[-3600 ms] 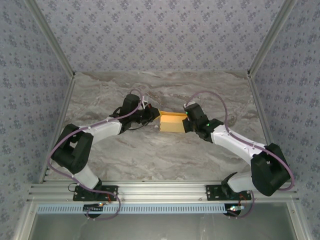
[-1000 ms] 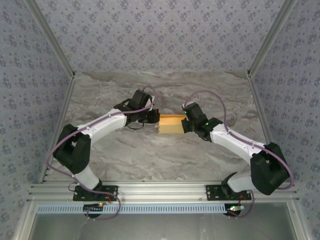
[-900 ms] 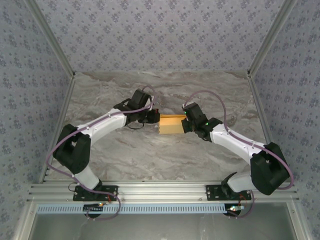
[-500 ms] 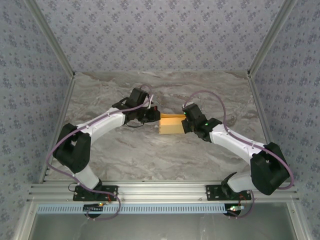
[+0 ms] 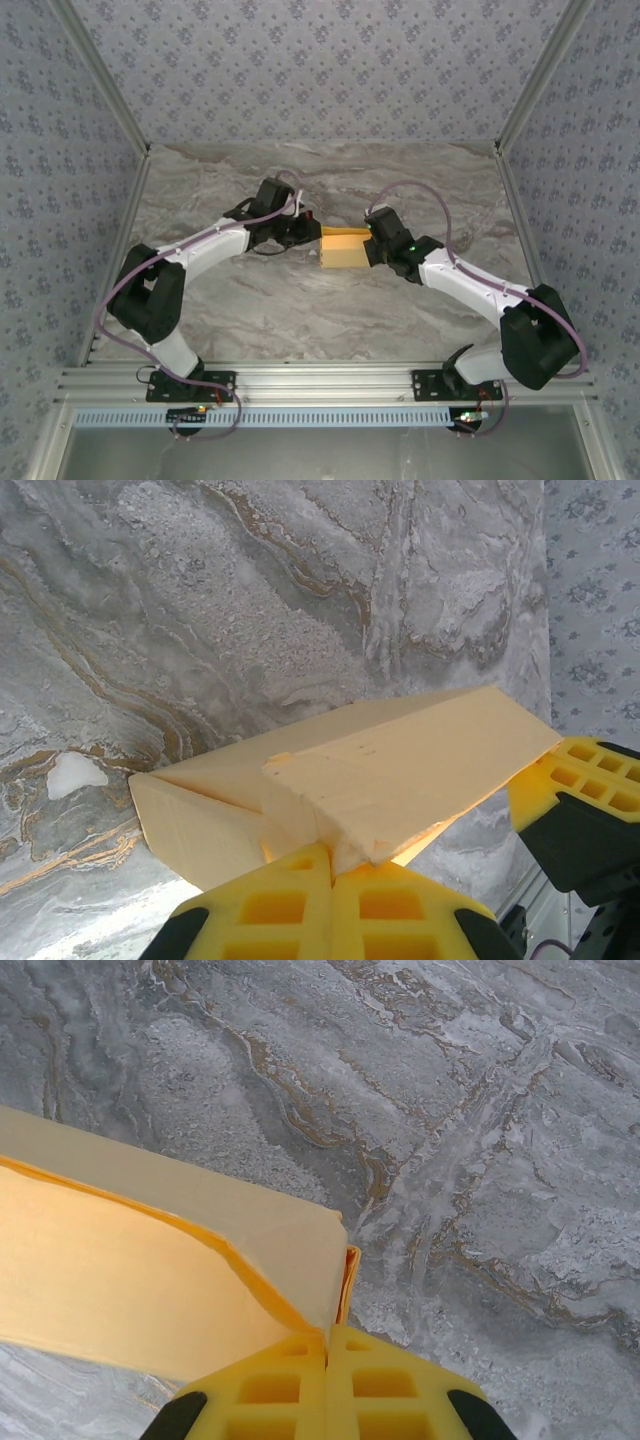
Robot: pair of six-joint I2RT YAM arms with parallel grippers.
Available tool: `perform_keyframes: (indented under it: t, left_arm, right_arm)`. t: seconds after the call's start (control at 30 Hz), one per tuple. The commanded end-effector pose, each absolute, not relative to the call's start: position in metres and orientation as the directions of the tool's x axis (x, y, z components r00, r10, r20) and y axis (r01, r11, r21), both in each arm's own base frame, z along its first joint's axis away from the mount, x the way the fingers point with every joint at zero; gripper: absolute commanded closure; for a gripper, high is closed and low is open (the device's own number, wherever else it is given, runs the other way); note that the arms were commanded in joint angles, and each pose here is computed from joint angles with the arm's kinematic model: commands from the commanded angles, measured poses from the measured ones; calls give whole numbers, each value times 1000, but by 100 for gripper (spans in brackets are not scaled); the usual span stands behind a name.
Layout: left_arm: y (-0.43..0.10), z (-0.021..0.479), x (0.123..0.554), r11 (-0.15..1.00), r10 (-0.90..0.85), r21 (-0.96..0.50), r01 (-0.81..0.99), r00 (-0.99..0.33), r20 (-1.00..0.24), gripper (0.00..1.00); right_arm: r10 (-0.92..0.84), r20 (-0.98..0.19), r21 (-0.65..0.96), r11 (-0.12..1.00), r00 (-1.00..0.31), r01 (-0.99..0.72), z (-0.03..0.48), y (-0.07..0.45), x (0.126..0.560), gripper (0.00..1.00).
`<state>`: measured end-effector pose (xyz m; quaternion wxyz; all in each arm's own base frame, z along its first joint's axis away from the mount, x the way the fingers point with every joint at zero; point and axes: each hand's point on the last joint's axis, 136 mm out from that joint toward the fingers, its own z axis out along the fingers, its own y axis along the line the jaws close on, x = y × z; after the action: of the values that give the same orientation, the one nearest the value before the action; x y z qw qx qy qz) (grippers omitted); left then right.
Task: Fold the paper box
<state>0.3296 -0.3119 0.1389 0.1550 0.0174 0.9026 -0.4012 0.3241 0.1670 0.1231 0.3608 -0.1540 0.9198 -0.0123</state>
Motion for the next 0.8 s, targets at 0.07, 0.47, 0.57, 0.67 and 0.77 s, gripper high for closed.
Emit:
perform_keyframes:
  t: [0.07, 0.47, 0.57, 0.67, 0.77]
  left_arm:
    - [-319, 138, 324, 630, -96, -766, 129, -966, -242, 100]
    - [-322, 140, 328, 589, -146, -804, 81, -968, -204, 100]
    - [-324, 141, 328, 575, -154, -815, 69, -969, -191, 100]
    - [-324, 140, 328, 574, -153, -816, 68, -970, -188, 100]
    - [-320, 136, 327, 600, -145, -796, 76, -969, -202, 100]
  right_arm:
    - [-322, -601, -134, 943, -732, -304, 105, 170, 313, 100]
    - [-326, -603, -139, 942, -728, -307, 108, 172, 313, 100]
    - [-328, -601, -142, 941, -729, -307, 107, 171, 312, 100]
    - [-328, -601, -144, 941, -729, -306, 107, 171, 312, 100]
    - [-328, -599, -144, 942, -730, -304, 106, 170, 312, 100]
